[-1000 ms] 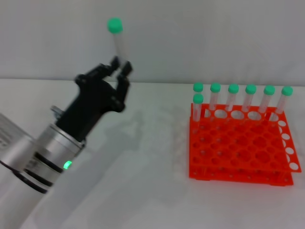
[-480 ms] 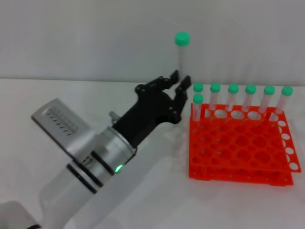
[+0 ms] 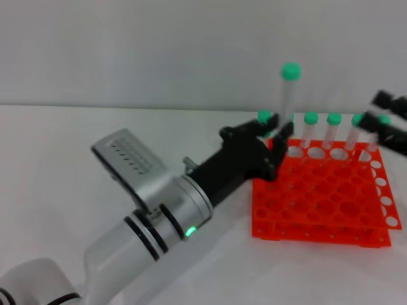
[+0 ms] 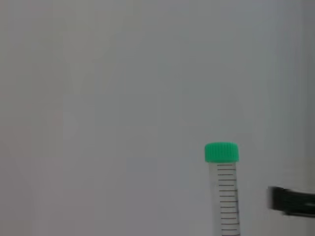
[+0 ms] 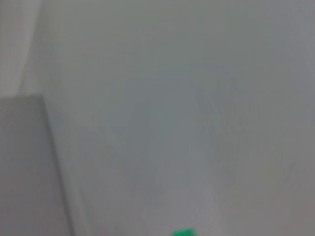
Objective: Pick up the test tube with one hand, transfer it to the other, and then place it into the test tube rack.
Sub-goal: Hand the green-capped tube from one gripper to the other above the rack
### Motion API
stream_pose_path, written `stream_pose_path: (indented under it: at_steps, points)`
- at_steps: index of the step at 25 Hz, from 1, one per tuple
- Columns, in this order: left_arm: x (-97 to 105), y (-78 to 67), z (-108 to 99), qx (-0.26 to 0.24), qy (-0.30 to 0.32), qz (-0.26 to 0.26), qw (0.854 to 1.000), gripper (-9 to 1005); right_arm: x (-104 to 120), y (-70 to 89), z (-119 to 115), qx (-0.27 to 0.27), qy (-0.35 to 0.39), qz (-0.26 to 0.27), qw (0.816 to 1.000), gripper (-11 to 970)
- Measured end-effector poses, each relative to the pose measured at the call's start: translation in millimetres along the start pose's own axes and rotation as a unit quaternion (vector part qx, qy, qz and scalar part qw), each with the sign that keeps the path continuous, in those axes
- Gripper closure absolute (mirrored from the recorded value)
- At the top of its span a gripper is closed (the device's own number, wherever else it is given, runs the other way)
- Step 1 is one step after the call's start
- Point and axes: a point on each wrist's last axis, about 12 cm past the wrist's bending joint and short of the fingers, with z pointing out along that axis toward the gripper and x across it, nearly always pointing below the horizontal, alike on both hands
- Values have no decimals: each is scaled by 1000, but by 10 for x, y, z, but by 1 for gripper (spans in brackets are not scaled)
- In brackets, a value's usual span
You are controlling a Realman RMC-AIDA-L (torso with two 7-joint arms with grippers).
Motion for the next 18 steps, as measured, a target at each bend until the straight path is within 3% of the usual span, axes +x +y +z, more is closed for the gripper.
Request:
stream_pose_path:
  at_steps: [7,18]
  points:
    - [52,-133,37,42,26,7,999,803,110,-66,323,7,58,-31,998,95]
    - [88,-122,14,36,39,-17,998,802,140,-5,452,-14,60,-29,998,113]
